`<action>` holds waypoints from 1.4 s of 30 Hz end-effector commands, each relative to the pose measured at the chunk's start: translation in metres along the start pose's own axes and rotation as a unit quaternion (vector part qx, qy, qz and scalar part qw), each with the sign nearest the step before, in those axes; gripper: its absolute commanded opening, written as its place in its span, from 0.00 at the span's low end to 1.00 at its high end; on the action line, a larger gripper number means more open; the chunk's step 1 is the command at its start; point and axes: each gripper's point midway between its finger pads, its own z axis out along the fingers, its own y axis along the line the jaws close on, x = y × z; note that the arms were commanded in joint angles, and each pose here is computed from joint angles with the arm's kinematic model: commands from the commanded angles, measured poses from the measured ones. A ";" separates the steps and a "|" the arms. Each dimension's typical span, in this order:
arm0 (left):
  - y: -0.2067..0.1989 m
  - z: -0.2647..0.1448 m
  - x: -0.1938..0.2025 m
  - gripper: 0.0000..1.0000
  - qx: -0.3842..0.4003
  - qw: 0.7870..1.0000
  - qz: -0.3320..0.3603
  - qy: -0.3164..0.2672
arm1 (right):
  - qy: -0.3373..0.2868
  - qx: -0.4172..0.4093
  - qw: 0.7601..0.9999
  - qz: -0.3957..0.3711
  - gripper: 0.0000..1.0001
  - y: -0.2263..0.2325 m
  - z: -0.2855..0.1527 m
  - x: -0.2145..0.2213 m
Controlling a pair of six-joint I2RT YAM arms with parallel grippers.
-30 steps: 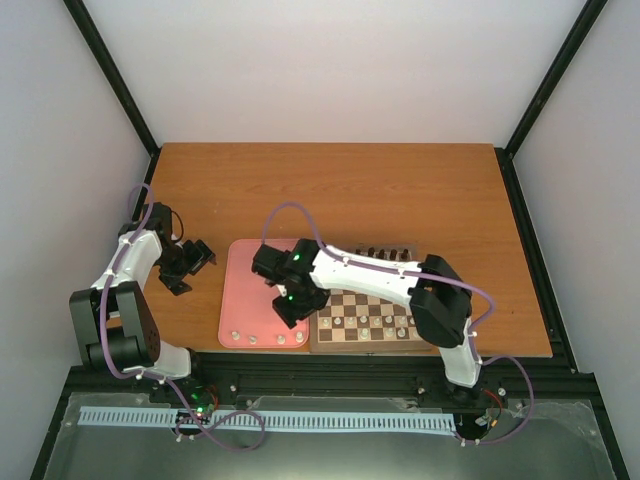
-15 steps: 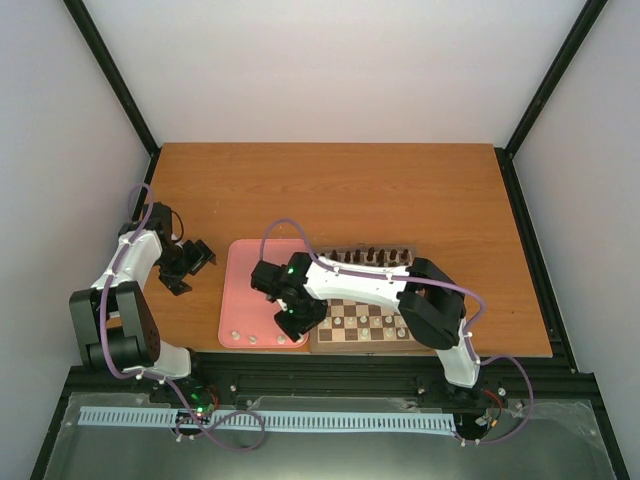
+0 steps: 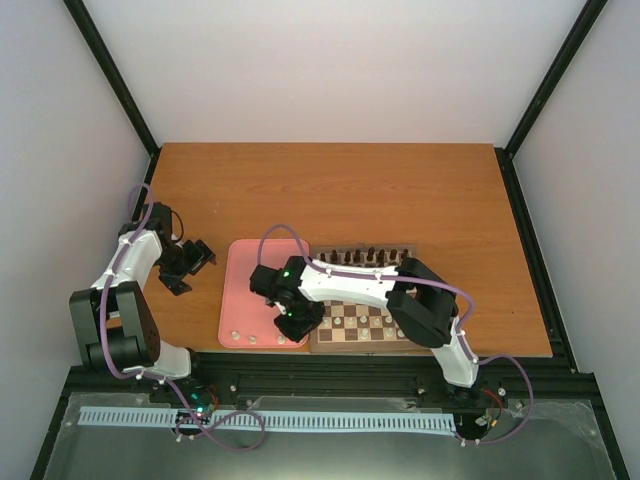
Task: Set up the chess pieces on the board
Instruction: Pick up the chess piece from the storage box, then place the chess piece on the chessboard.
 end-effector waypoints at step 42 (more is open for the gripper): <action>-0.011 -0.004 -0.006 1.00 0.014 1.000 0.001 -0.006 | -0.039 0.022 0.978 0.206 0.03 -0.116 -0.070 0.125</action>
